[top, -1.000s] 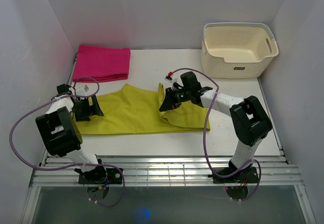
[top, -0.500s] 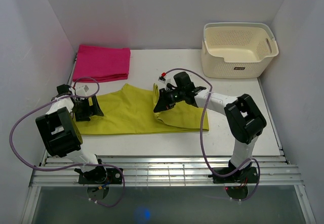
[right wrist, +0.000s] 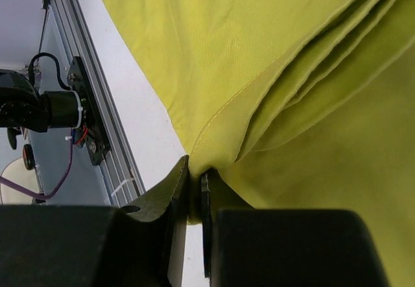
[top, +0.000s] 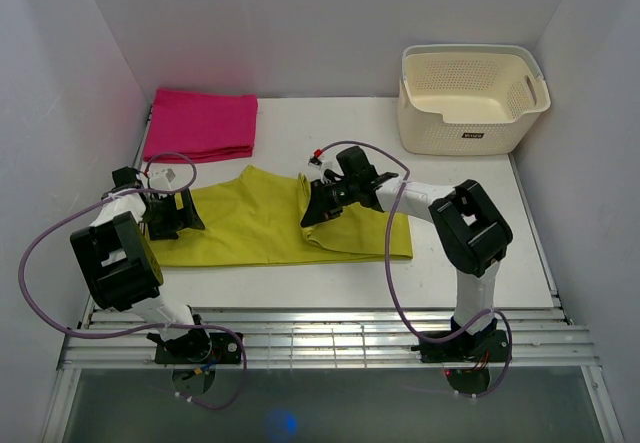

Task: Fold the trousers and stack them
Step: Fold the trousers

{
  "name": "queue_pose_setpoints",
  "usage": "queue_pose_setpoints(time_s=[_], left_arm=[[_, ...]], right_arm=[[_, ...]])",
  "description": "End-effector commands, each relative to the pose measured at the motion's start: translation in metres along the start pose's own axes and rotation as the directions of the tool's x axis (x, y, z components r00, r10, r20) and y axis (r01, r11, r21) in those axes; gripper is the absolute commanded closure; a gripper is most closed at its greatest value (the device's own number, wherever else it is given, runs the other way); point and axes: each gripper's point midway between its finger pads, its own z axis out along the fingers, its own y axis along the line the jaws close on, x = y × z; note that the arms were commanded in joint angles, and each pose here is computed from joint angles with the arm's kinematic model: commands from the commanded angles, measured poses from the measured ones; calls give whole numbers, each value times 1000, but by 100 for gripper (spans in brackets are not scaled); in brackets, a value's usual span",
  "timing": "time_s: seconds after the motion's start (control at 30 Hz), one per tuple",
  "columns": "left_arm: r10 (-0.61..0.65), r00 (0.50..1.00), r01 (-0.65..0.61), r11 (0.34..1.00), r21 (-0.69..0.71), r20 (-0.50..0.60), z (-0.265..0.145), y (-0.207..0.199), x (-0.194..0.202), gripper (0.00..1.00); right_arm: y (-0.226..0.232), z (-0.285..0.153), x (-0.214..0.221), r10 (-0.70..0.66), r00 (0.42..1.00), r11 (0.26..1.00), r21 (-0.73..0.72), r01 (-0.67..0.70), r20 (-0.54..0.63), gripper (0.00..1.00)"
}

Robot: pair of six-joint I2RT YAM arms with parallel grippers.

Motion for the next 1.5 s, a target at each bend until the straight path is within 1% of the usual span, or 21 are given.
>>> queue_pose_setpoints(time_s=[0.0, 0.1, 0.2, 0.23, 0.3, 0.33, 0.43, 0.57, 0.63, 0.7, 0.73, 0.83, 0.87, 0.9, 1.0, 1.07, 1.2, 1.3, 1.37, 1.4, 1.47], left_arm=[[-39, 993, 38, 999, -11, -115, 11, 4, 36, 2], [-38, 993, 37, 999, -10, -114, 11, 4, 36, 2], [-31, 994, 31, 1000, -3, -109, 10, 3, 35, 2], [-30, 994, 30, 1000, 3, -103, 9, 1, 34, 2], [-13, 997, 16, 999, 33, -73, 4, -5, 24, 2], [3, 999, 0, 998, 58, -50, -3, -12, 19, 2], [73, 994, -84, 984, 157, 79, -28, -40, -10, 2], [192, 914, -297, 917, 266, 358, -96, -99, -52, 2], [205, 879, -372, 860, 349, 431, -119, -133, -60, 2], [243, 862, -438, 800, 409, 446, -125, -171, -55, 2], [258, 850, -465, 776, 426, 459, -125, -185, -56, 2], [257, 863, -481, 683, 549, 436, -113, -240, -40, 2], [223, 899, -426, 650, 629, 378, -110, -261, -28, 4], [234, 874, -475, 594, 650, 425, -110, -280, -31, 5], [206, 936, -353, 527, 773, 286, -81, -308, 0, 11], [234, 934, -353, 478, 804, 270, -58, -327, 12, 13], [244, 962, -236, 513, 825, 124, -10, -335, 29, 15], [194, 981, -101, 613, 784, -25, 32, -320, 38, 17], [193, 980, -103, 694, 713, -47, 63, -303, 39, 18], [180, 978, -59, 732, 679, -108, 81, -293, 45, 18], [161, 977, -30, 753, 657, -140, 95, -282, 47, 17]], right_arm=[[17, 3, -21, -54, 998, 997, -46, 56, 39, 92], [21, 7, -19, -55, 998, 996, -69, 57, 28, 92], [27, 10, -15, -62, 998, 994, -91, 64, 15, 64], [29, 9, -14, -69, 998, 993, -98, 70, 14, 48], [36, 4, -18, -86, 996, 991, -105, 88, 22, 31], [38, 0, -17, -115, 993, 988, -102, 116, 12, 27], [51, -26, -29, -203, 979, 976, -82, 204, 16, 25], [48, -72, -33, -228, 973, 972, -58, 230, 38, 26], [29, -100, -29, -204, 977, 977, -47, 207, 56, 30], [8, -134, -25, -140, 987, 990, -7, 141, 83, 32], [-2, -142, -16, -173, 982, 985, 2, 173, 78, 34], [-29, -173, 2, -94, 993, 996, 5, 94, 77, 37], [-37, -176, 11, -55, 996, 998, -1, 55, 72, 40], [-44, -185, 14, -15, 996, 1000, -14, 16, 92, 42], [-58, -181, 37, 84, 994, 995, -62, -80, 75, 48], [-67, -175, 50, 123, 991, 990, -78, -119, 58, 50], [-88, -161, 90, 260, 966, 963, -82, -258, 14, 53], [-105, -156, 118, 353, 935, 934, -48, -354, -22, 54], [-114, -151, 132, 418, 907, 907, -26, -419, -41, 54], [-121, -150, 135, 432, 901, 901, -9, -433, -38, 54], [-126, -148, 141, 469, 882, 883, -10, -470, -49, 54]])
